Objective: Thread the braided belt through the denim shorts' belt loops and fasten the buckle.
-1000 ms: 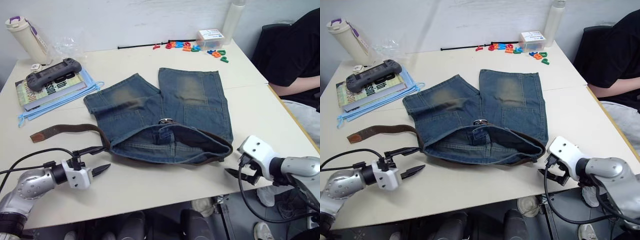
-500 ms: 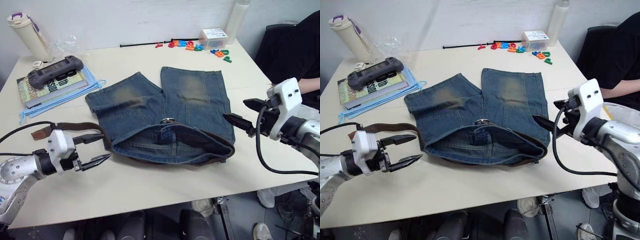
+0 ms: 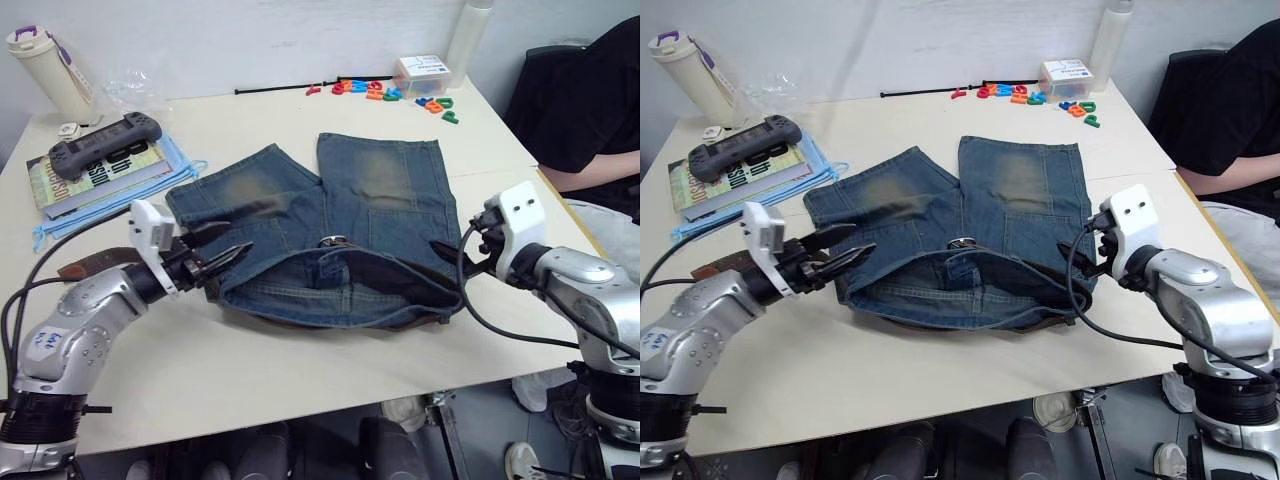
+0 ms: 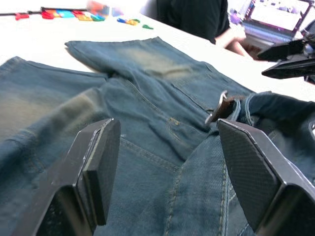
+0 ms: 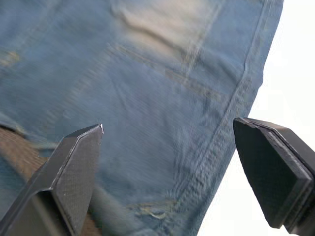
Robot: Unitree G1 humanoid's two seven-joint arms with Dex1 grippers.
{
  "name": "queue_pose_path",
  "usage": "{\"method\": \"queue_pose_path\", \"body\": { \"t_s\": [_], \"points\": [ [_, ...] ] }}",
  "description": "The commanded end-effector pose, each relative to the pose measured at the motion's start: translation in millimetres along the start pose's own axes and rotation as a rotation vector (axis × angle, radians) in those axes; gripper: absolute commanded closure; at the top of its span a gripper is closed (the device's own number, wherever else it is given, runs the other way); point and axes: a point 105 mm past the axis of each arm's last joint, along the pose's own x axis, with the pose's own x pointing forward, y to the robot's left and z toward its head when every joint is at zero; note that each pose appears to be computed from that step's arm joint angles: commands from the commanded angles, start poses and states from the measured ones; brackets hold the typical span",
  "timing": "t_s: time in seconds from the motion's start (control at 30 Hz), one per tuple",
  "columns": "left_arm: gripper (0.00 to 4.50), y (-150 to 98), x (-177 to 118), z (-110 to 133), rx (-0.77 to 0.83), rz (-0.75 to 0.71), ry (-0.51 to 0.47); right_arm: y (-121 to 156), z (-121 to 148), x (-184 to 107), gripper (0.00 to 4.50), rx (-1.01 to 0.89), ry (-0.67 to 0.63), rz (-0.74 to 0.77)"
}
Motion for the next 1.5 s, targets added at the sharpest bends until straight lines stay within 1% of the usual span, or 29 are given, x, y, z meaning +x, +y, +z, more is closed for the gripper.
{"method": "queue_pose_path", "body": {
  "t_s": [0.03, 0.07, 0.13, 0.23, 0.33, 0.4, 0.47, 0.5, 0.53, 0.57, 0.6, 0.67, 0.73, 0.83, 0.93, 1.0, 1.03, 1.07, 1.17, 1.3, 1.4, 1.5],
  "points": [
    [1.02, -0.3, 25.6, -11.2, 0.031, -0.035, 0.072, 1.6, 6.6, 11.7, 0.0, -0.05, -0.027, -0.018],
    [1.02, 1.7, 31.7, -18.9, 0.051, -0.038, 0.108, 6.1, 3.9, 13.9, 0.0, -0.069, -0.017, 0.006],
    [1.02, 1.6, 36.1, -27.5, 0.097, -0.069, 0.146, 23.1, 1.1, 12.8, 0.0, -0.099, -0.007, 0.101],
    [1.02, -9.0, 28.8, -36.1, 0.142, -0.18, 0.201, 51.8, -5.7, 2.4, 0.0, -0.149, 0.023, 0.266],
    [1.02, -25.5, 7.6, -48.2, 0.179, -0.33, 0.292, 72.7, -13.1, -12.1, 0.0, -0.189, 0.047, 0.391],
    [1.02, -38.4, -8.2, -46.2, 0.178, -0.425, 0.304, 82.8, -21.3, -21.1, 0.0, -0.216, 0.075, 0.448],
    [1.02, -53.7, -28.3, -42.0, 0.173, -0.529, 0.329, 86.3, -35.2, -28.1, 0.0, -0.279, 0.124, 0.469],
    [1.02, -57.4, -33.8, -41.5, 0.174, -0.554, 0.341, 86.5, -38.9, -29.8, 0.0, -0.298, 0.136, 0.471],
    [1.02, -58.8, -39.5, -44.7, 0.193, -0.568, 0.373, 85.3, -42.1, -30.6, 0.0, -0.314, 0.146, 0.467],
    [1.02, -54.5, -42.9, -51.6, 0.227, -0.547, 0.414, 82.6, -44.3, -29.3, 0.0, -0.305, 0.152, 0.449],
    [1.02, -50.3, -44.5, -56.0, 0.244, -0.524, 0.435, 80.4, -46.3, -27.8, 0.0, -0.303, 0.158, 0.432],
    [1.02, -41.2, -44.2, -62.8, 0.281, -0.475, 0.456, 79.1, -48.7, -26.0, 0.0, -0.315, 0.164, 0.415],
    [1.02, -36.5, -41.3, -65.0, 0.313, -0.451, 0.458, 81.0, -46.2, -25.5, 0.0, -0.308, 0.15, 0.414],
    [1.02, -38.9, -32.8, -53.5, 0.285, -0.428, 0.371, 82.6, -34.3, -27.6, 0.0, -0.261, 0.094, 0.413],
    [1.02, -38.9, -28.7, -39.5, 0.26, -0.381, 0.266, 77.2, -19.5, -33.2, 0.0, -0.216, 0.025, 0.401],
    [1.02, -39.4, -28.6, -28.6, 0.228, -0.332, 0.183, 72.5, -3.4, -42.3, 0.0, -0.172, -0.049, 0.402],
    [1.02, -39.4, -29.0, -25.4, 0.219, -0.313, 0.159, 70.8, 1.5, -45.9, 0.0, -0.159, -0.071, 0.402],
    [1.02, -39.7, -29.6, -20.4, 0.201, -0.289, 0.128, 66.8, 8.0, -48.8, 0.0, -0.142, -0.103, 0.385],
    [1.02, -31.6, -28.2, -5.4, 0.184, -0.149, 0.034, 49.1, 24.9, -48.3, 0.0, -0.049, -0.199, 0.282],
    [1.02, -23.1, -27.2, -5.1, 0.151, -0.001, -0.016, 38.1, 20.6, -37.8, 0.0, -0.004, -0.2, 0.189],
    [1.02, -20.6, -27.4, -6.2, 0.136, 0.065, -0.04, 39.5, 18.8, -34.3, 0.0, -0.007, -0.203, 0.184],
    [1.02, -14.2, -29.2, -5.0, 0.122, 0.124, -0.063, 46.6, 16.0, -31.4, 0.0, -0.037, -0.195, 0.214]
  ]
}}
